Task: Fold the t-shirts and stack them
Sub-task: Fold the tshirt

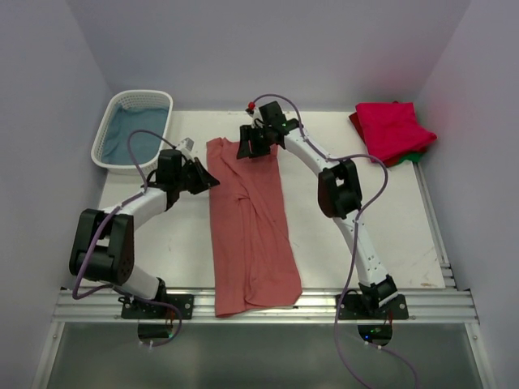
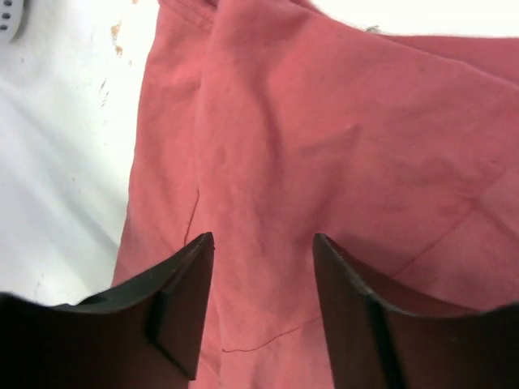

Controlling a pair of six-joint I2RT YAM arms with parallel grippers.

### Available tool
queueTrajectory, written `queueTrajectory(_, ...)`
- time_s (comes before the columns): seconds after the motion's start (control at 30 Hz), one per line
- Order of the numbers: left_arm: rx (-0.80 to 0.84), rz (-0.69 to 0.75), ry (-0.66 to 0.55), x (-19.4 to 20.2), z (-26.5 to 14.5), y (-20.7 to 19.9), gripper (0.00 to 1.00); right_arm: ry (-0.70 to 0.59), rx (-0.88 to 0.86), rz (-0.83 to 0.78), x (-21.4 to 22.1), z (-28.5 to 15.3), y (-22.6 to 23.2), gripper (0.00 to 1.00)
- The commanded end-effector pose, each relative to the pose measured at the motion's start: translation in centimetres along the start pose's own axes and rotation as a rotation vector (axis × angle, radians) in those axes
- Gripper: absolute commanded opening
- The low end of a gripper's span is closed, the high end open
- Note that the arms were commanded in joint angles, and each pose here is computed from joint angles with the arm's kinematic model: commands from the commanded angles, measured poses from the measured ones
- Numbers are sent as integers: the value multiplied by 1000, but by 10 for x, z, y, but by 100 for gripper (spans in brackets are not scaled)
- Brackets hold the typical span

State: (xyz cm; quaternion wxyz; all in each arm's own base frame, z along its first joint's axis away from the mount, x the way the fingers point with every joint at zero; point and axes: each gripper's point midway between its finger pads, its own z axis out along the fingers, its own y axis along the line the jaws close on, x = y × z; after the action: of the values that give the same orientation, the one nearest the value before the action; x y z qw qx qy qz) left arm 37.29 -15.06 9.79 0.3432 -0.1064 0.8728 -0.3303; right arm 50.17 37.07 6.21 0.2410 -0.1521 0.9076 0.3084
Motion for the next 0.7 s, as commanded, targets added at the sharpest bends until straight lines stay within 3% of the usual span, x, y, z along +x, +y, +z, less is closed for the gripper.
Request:
queueTrajectory(0.0, 36, 45, -48, -6, 3, -6, 4, -47, -90, -84, -16, -19, 27, 63)
queueTrajectory(0.17, 53, 22, -21, 4, 8, -3, 2, 15, -44, -137, 2, -4, 28, 64)
queueTrajectory(0.37, 33, 21, -34, 9, 7, 5, 3, 54, -8, -203, 19, 10, 34, 51)
queueTrajectory(0.5, -32, 7, -20, 8, 16, 18, 2, 53, 11, -207, 21, 10, 31, 48)
queueTrajectory(0.67, -3, -31, -5, 15, 23, 18, 2, 71, 45, -270, 28, 15, 37, 57)
